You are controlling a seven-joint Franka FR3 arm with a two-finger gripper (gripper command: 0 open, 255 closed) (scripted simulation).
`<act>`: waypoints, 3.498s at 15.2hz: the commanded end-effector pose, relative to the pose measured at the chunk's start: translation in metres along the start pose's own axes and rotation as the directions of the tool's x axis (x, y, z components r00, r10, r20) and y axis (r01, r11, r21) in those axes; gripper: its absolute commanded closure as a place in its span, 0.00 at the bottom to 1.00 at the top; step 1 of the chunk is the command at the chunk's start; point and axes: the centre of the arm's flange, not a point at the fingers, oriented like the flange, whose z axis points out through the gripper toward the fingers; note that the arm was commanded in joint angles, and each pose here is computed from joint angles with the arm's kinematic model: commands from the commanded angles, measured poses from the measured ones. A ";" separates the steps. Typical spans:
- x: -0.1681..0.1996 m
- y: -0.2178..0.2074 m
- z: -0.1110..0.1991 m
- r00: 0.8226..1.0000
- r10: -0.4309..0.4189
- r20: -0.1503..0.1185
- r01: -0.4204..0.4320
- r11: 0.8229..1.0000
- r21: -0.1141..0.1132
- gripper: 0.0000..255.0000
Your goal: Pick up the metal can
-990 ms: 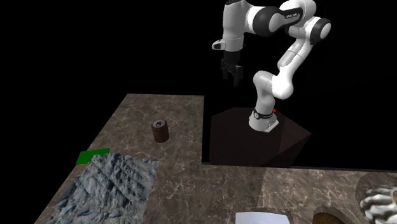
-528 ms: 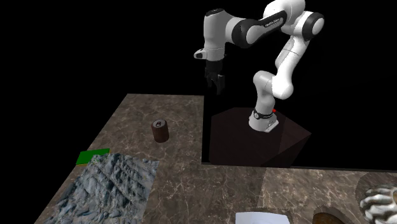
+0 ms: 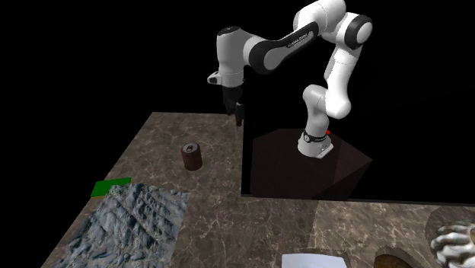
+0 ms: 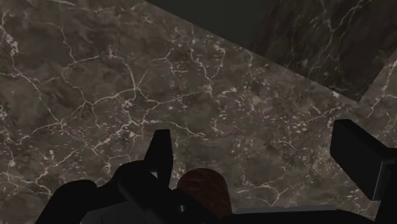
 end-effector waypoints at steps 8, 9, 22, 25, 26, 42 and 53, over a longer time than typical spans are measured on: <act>0.110 0.015 0.040 1.000 -0.010 -0.012 0.010 1.000 -0.015 0.00; 0.122 0.017 0.044 1.000 -0.012 -0.014 0.011 1.000 -0.017 0.00; 0.222 0.031 0.100 0.999 -0.021 -0.024 0.021 0.999 -0.030 0.00; 0.222 0.032 0.118 0.999 -0.021 -0.024 0.021 0.999 -0.030 0.00; 0.222 0.032 0.118 0.999 -0.021 -0.024 0.021 0.999 -0.030 0.00; 0.222 0.031 0.092 0.999 -0.021 -0.024 0.021 0.999 -0.030 1.00; 0.220 0.029 0.039 0.999 -0.021 -0.024 0.021 0.999 -0.030 1.00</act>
